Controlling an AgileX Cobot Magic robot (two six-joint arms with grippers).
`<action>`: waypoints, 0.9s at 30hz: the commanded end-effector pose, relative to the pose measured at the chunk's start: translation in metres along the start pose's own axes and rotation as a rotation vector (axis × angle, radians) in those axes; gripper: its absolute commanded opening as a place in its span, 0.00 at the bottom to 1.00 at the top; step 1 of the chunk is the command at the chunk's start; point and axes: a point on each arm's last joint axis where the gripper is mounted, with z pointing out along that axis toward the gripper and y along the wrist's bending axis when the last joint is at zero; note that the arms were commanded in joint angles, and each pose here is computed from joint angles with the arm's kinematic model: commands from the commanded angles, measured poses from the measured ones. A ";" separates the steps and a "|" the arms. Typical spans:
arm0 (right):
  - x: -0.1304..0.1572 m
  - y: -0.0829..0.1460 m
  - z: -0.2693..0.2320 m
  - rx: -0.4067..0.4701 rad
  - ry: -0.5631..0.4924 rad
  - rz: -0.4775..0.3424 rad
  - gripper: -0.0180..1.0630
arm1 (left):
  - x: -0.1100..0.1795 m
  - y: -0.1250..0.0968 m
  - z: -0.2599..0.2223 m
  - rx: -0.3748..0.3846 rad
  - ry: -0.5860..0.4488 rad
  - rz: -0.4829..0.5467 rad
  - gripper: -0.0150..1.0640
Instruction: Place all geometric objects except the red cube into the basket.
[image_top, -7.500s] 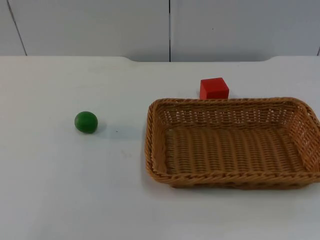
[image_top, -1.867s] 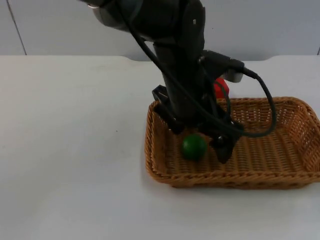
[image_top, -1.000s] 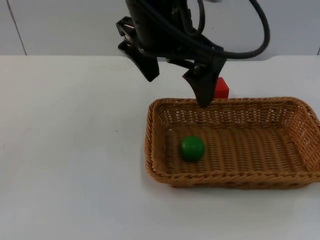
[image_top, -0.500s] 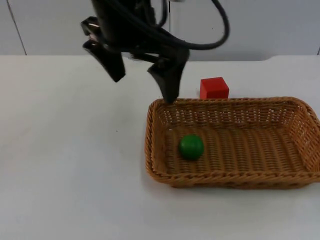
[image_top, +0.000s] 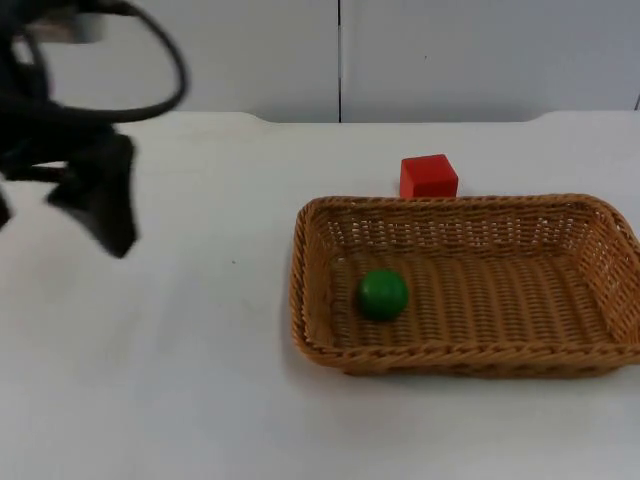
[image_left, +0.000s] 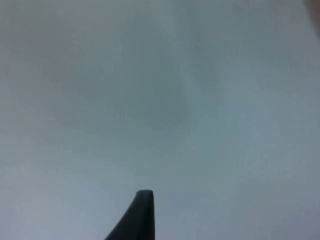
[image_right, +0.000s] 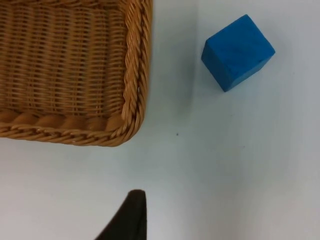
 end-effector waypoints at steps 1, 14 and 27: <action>-0.002 -0.001 0.000 -0.001 -0.016 0.004 0.99 | 0.015 0.011 -0.009 0.000 -0.053 -0.065 0.99; -0.002 -0.001 0.000 0.003 -0.014 0.000 0.99 | 0.059 0.023 -0.050 -0.029 -0.200 -0.175 0.99; 0.000 -0.001 0.000 0.002 0.014 -0.059 0.99 | 0.074 0.025 -0.028 -0.051 -0.264 -0.249 0.99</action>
